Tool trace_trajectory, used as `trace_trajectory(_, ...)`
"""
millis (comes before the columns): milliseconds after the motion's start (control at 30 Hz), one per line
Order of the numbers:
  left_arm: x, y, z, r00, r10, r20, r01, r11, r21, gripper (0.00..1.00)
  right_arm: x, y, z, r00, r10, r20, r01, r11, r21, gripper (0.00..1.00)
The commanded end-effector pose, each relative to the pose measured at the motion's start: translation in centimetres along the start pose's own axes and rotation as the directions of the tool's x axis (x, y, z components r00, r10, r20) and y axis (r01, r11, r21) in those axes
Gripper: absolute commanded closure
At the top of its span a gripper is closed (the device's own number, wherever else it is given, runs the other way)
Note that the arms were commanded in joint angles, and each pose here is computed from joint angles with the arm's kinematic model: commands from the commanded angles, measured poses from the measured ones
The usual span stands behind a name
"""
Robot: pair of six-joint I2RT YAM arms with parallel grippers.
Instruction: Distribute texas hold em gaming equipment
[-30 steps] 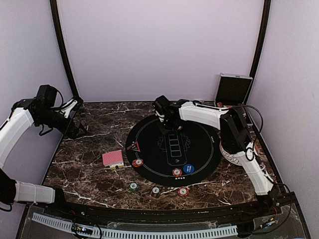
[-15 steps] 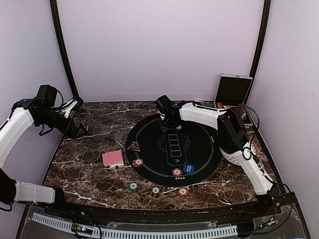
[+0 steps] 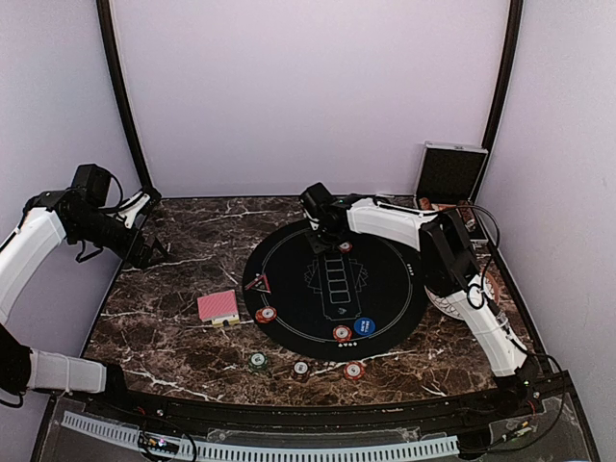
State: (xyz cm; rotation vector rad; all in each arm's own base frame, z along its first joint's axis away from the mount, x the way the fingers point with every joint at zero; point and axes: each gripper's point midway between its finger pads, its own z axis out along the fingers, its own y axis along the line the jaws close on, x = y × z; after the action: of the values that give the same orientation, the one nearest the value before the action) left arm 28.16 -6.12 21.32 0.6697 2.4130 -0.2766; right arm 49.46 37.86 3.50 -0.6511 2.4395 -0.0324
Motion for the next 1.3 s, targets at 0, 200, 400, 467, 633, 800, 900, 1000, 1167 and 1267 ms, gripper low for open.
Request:
trace_trajectory(0,-0.4,-0.1,-0.5,1.000,-0.005,0.009,0.005,1.000,-0.001,0.01,0.0,-0.2,0.2,1.000,0.004,0.002,-0.004,1.000,-0.006,0.43)
trace_trajectory(200,-0.5,-0.2,-0.6,1.000,-0.005,0.012,0.005,1.000,0.001,0.01,-1.6,-0.4,-1.4,0.999,0.006,0.042,-0.006,1.000,-0.003,0.40)
trace_trajectory(400,-0.6,-0.2,-0.8,1.000,-0.006,0.016,0.006,1.000,-0.001,0.01,-4.7,-0.6,-5.0,0.992,0.001,0.127,-0.001,1.000,-0.004,0.40)
trace_trajectory(467,-0.6,-0.2,-0.8,1.000,-0.008,0.015,0.008,1.000,-0.001,0.01,-5.4,-0.3,-6.3,0.989,-0.005,0.148,0.007,1.000,-0.015,0.40)
trace_trajectory(633,-0.7,-0.2,-1.1,1.000,-0.008,0.016,0.008,1.000,-0.001,0.01,-5.9,1.4,-10.2,0.982,-0.050,0.183,0.055,0.998,-0.021,0.36)
trace_trajectory(800,-0.8,-0.3,-1.4,1.000,-0.007,0.019,0.007,1.000,-0.001,0.01,-3.6,6.1,-15.3,0.970,-0.097,0.223,0.124,0.986,-0.112,0.30)
trace_trajectory(900,-0.6,-0.4,-1.4,1.000,-0.005,0.013,0.005,1.000,-0.003,0.01,0.4,10.1,-17.6,0.967,-0.149,0.206,0.193,0.958,-0.214,0.27)
trace_trajectory(1000,-0.5,-0.3,-1.4,1.000,-0.001,0.013,0.001,1.000,-0.007,0.01,4.4,14.8,-20.3,0.953,-0.231,0.197,0.285,0.905,-0.315,0.25)
trace_trajectory(1167,-0.5,-0.5,-1.5,1.000,0.001,0.018,-0.001,1.000,-0.005,0.01,11.6,21.3,-23.5,0.899,-0.398,0.183,0.436,0.779,-0.450,0.26)
trace_trajectory(1267,-0.4,-0.5,-1.5,1.000,-0.002,0.019,0.002,1.000,-0.001,0.01,14.9,23.4,-23.9,0.865,-0.474,0.164,0.488,0.719,-0.495,0.26)
